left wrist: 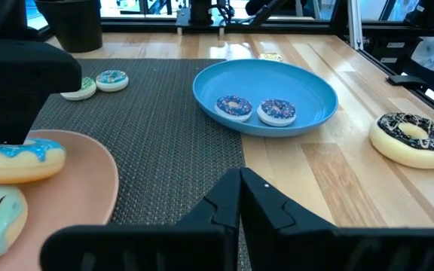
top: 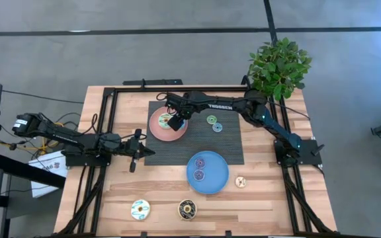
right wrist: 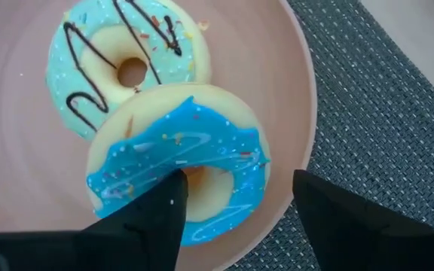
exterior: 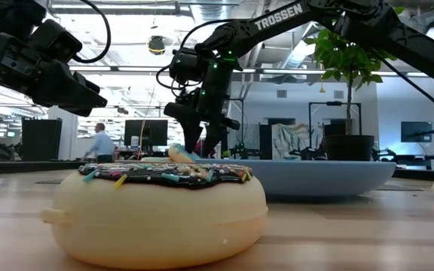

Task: Pick & Place donuts
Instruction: Put the large blue donut into the pink plate, then put the small green donut into the blue plate

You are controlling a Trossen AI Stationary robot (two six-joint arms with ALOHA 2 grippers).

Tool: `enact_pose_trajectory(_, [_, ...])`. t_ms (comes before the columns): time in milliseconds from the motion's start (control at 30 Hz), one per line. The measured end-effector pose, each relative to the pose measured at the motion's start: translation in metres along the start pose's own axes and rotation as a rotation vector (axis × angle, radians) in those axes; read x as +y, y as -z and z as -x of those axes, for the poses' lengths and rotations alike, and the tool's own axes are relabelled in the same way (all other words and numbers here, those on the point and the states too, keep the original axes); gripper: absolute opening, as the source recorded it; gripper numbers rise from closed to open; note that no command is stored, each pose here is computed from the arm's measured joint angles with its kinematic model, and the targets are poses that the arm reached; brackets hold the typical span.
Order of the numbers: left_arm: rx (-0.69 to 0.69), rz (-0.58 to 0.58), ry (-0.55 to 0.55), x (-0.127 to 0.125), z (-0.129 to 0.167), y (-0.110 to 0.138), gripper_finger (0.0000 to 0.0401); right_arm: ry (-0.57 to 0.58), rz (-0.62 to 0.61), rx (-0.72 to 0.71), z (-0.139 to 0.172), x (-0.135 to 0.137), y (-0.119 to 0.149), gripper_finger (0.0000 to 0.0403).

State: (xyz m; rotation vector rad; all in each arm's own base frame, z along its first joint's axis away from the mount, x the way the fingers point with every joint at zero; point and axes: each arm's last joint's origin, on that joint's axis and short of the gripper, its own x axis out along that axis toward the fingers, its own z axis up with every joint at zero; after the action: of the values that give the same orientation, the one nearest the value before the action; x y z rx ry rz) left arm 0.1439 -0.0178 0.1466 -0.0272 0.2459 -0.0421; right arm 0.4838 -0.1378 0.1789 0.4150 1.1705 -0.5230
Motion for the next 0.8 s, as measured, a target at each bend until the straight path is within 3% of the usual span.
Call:
enact_pose_trajectory(333, [0.015,0.004,-0.001,0.000,0.000,0.001,0.0000,-0.003,0.047,-0.001,0.024,-0.002,0.000,0.0240])
enact_pose_trajectory(467, [0.019,0.008,0.001,0.000,0.000,0.002,0.0000,-0.001,0.090,-0.006,0.049,-0.005,0.001,0.0240])
enact_pose_trajectory(800, [0.022,0.017,0.016,0.000,0.000,0.002,0.0000,0.093,0.136,0.134,0.109,-0.022,0.023,0.0210])
